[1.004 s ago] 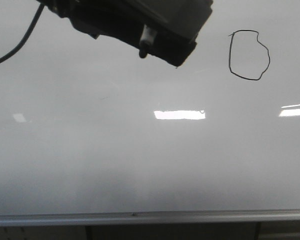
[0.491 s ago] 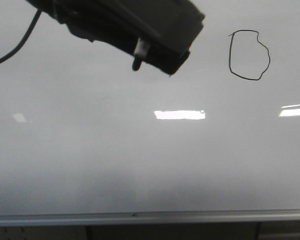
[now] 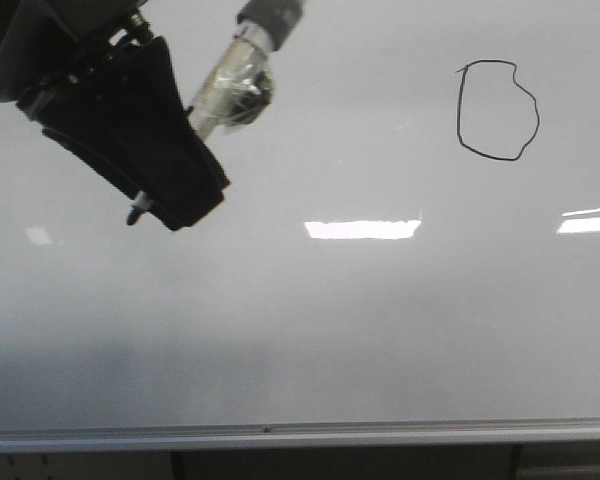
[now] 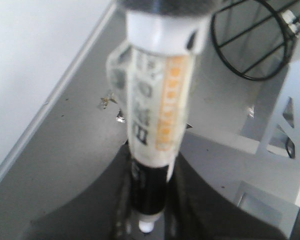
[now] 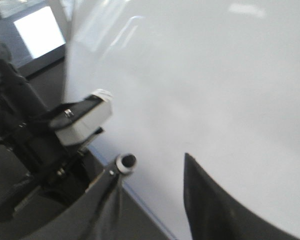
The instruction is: Write number 0 on whiteboard
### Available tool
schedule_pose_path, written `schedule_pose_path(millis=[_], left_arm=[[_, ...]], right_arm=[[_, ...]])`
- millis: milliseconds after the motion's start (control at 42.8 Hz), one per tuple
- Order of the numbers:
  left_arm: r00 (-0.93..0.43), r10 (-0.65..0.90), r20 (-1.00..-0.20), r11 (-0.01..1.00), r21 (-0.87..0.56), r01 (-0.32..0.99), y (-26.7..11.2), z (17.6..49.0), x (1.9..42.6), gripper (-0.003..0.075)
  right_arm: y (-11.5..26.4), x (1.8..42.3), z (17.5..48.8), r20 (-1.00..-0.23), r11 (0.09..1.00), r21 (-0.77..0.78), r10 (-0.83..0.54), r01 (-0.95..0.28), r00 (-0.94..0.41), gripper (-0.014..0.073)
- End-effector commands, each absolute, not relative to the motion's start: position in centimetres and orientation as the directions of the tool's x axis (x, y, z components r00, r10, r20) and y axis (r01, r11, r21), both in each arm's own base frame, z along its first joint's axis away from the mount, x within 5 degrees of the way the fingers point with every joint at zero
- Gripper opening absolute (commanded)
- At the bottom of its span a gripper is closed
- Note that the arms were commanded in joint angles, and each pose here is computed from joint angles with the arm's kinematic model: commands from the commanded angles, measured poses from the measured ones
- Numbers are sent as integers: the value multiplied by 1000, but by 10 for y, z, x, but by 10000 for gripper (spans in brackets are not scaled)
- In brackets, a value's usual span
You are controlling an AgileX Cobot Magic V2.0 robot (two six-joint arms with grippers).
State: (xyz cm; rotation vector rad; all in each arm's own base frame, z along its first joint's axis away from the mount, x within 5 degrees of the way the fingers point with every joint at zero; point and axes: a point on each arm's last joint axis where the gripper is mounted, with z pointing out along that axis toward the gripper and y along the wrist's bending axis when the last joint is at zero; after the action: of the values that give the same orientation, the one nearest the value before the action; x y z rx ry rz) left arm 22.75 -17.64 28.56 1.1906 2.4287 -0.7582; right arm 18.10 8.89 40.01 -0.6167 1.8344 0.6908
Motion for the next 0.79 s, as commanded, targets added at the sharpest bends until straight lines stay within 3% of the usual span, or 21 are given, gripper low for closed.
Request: schedule_pose_path(millis=[0,350,561,771], left_arm=[[-689,470,-551,634,-332,698,-153,306,244,-19],[-811,223,-540,840,-317,441,-62,304,281,-20],[-827,166,-537,873,-310,377,-40,303,285,-20],[-852,170,-495,883,-307,354,-37,287,295,-19]], right_arm=[[71,156,413,-984,807,84,-27,-584,-179,240],[39,78,352,-998,899,46,55,-436,8,-64],[31,44,329,-990,905,24,80,-426,114,-68],[27,35,329,-981,913,18,96,-407,171,-68]])
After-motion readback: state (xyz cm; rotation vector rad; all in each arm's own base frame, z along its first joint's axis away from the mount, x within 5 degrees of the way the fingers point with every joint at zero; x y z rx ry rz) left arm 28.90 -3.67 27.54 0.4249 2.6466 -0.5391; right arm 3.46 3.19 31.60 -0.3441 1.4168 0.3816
